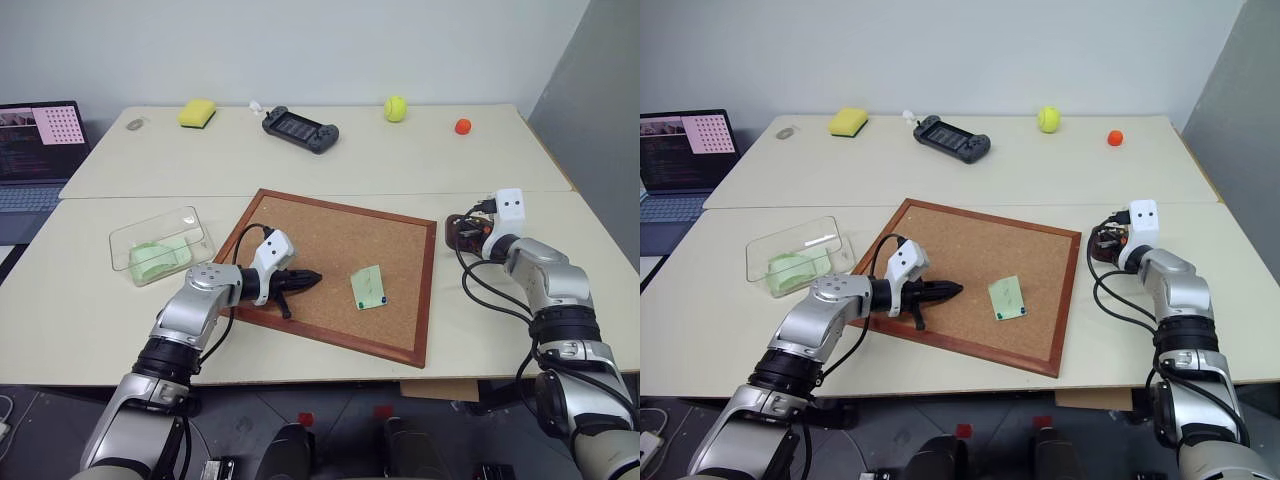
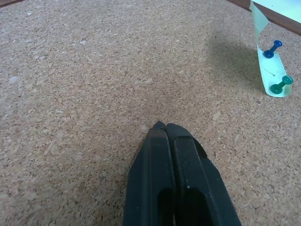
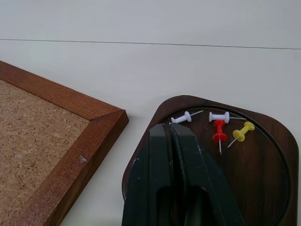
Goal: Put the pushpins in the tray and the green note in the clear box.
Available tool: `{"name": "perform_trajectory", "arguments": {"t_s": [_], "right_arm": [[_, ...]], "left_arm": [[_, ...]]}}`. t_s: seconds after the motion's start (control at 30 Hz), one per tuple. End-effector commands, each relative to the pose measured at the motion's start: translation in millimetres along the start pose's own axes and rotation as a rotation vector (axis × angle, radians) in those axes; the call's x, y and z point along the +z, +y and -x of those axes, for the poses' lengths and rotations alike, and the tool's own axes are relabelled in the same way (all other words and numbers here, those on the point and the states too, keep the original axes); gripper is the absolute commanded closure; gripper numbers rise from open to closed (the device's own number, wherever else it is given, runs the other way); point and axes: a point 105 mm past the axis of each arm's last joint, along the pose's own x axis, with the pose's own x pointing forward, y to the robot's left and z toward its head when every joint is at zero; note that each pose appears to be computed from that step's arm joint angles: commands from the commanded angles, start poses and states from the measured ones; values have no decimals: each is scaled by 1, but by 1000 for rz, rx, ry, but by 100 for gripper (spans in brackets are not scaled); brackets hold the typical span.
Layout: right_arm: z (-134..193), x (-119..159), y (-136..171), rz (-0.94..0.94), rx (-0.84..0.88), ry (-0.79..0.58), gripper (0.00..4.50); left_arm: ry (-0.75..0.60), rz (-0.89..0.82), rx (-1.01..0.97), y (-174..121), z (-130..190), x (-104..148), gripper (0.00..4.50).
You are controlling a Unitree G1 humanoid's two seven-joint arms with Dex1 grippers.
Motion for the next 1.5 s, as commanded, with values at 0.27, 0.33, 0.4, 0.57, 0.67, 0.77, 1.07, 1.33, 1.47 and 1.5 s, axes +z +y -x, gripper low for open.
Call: {"name": "perform_trajectory", "arguments": {"t_s": [0.27,0.33,0.4,0.57,0.67,0.77,1.07,1.33,1.47,1.5], "right_arm": [[1,12,-8,35,-25,-40,206],[2,13,-9,38,-27,-44,163],[4,16,-10,42,-27,-54,124],[14,33,-4,75,23,-105,6],[26,43,2,138,62,-126,3],[48,58,29,161,213,-164,3],[111,23,105,352,749,-76,3],[108,-5,133,410,900,-79,3],[100,-11,144,402,925,-84,3],[98,-13,146,400,930,-81,21]], "left_arm": [[97,25,14,1,2,-25,450],[96,20,13,1,1,-24,450],[94,18,11,1,0,-24,450],[92,15,5,0,-1,-23,450],[92,14,4,0,-1,-22,450],[94,14,3,1,0,-22,450],[94,13,-12,-2,-3,-22,450],[97,4,-12,0,-2,-20,450],[98,3,-11,0,-1,-20,450],[99,3,-10,0,-1,-20,450]]}}
